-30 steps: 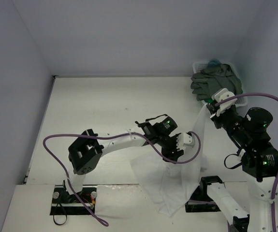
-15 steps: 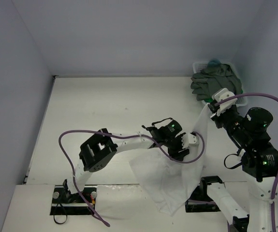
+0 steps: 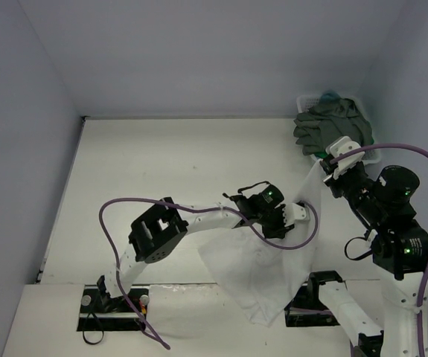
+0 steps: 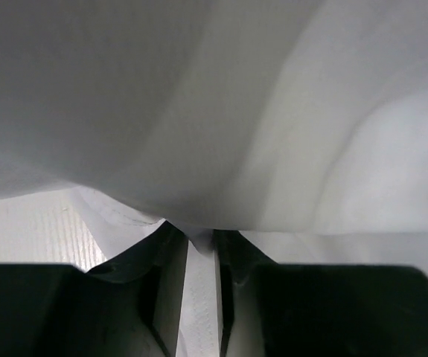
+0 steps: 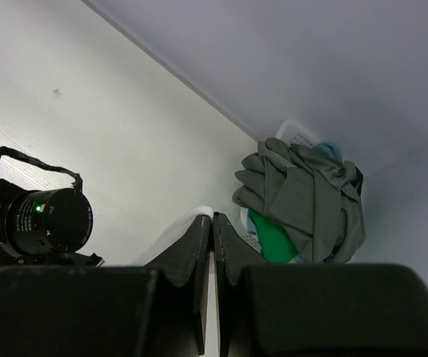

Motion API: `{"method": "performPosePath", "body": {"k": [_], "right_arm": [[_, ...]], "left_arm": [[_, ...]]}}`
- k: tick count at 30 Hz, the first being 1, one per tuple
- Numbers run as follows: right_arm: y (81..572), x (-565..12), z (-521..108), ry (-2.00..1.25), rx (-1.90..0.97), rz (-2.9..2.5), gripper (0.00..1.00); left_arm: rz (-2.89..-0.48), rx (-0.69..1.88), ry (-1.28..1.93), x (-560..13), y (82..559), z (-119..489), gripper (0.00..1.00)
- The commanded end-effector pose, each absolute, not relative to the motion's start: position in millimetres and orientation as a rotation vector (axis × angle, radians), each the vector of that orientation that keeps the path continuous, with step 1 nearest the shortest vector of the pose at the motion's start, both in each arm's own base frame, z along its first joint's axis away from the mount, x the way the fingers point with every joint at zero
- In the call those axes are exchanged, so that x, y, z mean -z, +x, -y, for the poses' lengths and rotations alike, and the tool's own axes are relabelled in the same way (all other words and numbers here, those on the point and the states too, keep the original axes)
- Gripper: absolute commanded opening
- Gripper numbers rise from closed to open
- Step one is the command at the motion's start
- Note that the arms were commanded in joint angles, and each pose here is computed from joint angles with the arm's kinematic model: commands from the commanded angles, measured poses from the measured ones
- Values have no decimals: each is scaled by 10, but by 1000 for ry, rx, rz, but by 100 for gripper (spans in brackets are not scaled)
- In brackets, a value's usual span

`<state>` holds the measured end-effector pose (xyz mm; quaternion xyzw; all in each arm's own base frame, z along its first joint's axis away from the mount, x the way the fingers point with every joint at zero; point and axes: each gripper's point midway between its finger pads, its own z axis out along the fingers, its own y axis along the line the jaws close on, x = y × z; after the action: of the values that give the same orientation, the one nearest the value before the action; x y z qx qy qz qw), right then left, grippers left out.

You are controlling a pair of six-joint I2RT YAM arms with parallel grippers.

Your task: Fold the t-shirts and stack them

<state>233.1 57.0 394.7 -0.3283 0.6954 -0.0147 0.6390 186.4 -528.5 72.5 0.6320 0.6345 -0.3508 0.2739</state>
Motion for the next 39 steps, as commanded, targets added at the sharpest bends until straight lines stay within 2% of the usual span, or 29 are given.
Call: {"method": "performPosePath", "body": {"k": [1, 7, 9, 17, 20, 31, 39], "right_arm": [[2403, -4100, -549, -732, 71, -1521, 0], [2423, -4021, -561, -740, 60, -1536, 0], [2440, -3974, -573, -748, 54, -1543, 0], [2539, -3891, -582, -758, 48, -1566, 0], [2562, -3912, -581, -753, 50, -1565, 0], [2504, -4053, -699, -751, -31, -1533, 0], [2309, -4135, -874, -775, -150, -1486, 0]], "left_arm": [[-1554, 904, 1640, -1364, 2004, 5369, 15], [-1504, 714, 1633, -1669, 2202, 5042, 1], [-1507, 613, 1641, -1728, 2310, 4885, 0], [-1560, 389, 1467, -2575, 3006, 3842, 0], [-1557, 334, 1413, -2881, 3082, 3431, 0], [-1538, 117, 1267, -3440, 3062, 2366, 0], [-1380, -96, 1093, -4393, 2881, 1670, 0]]}}
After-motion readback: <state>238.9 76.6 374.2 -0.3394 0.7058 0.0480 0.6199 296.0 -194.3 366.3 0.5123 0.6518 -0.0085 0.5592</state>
